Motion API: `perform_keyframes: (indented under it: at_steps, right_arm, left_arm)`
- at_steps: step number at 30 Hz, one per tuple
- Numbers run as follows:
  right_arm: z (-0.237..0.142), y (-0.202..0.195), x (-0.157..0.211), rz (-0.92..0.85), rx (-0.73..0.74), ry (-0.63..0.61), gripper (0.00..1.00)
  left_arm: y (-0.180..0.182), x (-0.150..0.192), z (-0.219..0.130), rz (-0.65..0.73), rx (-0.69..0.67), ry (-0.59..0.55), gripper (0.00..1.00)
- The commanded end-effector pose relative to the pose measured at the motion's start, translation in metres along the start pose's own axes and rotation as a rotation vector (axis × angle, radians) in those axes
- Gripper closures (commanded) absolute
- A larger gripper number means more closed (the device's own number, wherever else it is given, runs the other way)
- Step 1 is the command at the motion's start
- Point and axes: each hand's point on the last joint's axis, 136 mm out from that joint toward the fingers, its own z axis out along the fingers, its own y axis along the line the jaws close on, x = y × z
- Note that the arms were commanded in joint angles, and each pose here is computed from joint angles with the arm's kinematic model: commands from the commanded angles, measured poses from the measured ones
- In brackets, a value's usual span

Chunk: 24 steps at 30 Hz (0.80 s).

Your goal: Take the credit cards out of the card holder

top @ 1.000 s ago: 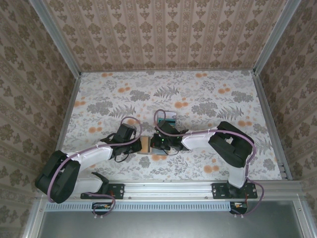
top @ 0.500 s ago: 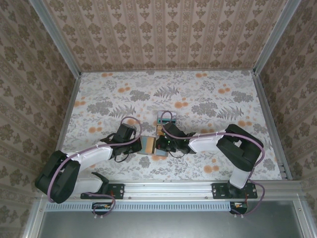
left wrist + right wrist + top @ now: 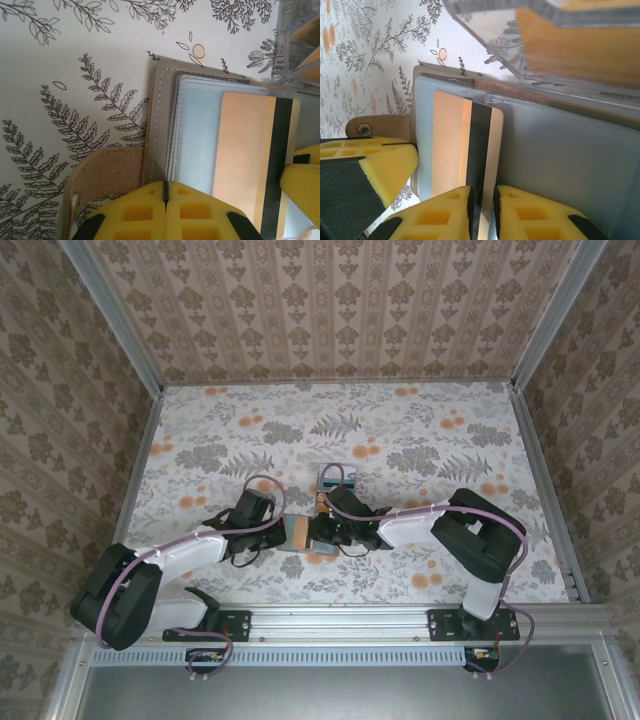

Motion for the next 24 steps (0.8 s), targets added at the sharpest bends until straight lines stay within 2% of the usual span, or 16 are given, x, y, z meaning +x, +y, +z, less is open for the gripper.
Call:
perform_keyframes:
  at_steps: [1, 3, 7, 9, 24]
  right_arm:
    - [0.007, 0.007, -0.001, -0.009, -0.015, 0.011, 0.79]
    - [0.008, 0.007, -0.001, -0.006, -0.016, 0.014, 0.81]
    - [0.006, 0.002, -0.001, 0.0, -0.003, 0.002, 0.97]
    - [0.002, -0.001, -0.002, 0.003, 0.005, -0.006, 1.0]
    - [-0.034, -0.032, -0.002, 0.027, 0.05, -0.039, 1.0]
  left_arm:
    - [0.023, 0.027, 0.005, -0.026, -0.079, 0.098, 1.0]
    - [0.023, 0.027, 0.005, -0.025, -0.08, 0.1, 1.0]
    - [0.024, 0.027, 0.004, -0.025, -0.082, 0.098, 1.0]
    - [0.024, 0.026, 0.004, -0.025, -0.085, 0.096, 1.0]
    - [0.024, 0.025, 0.002, -0.019, -0.091, 0.094, 1.0]
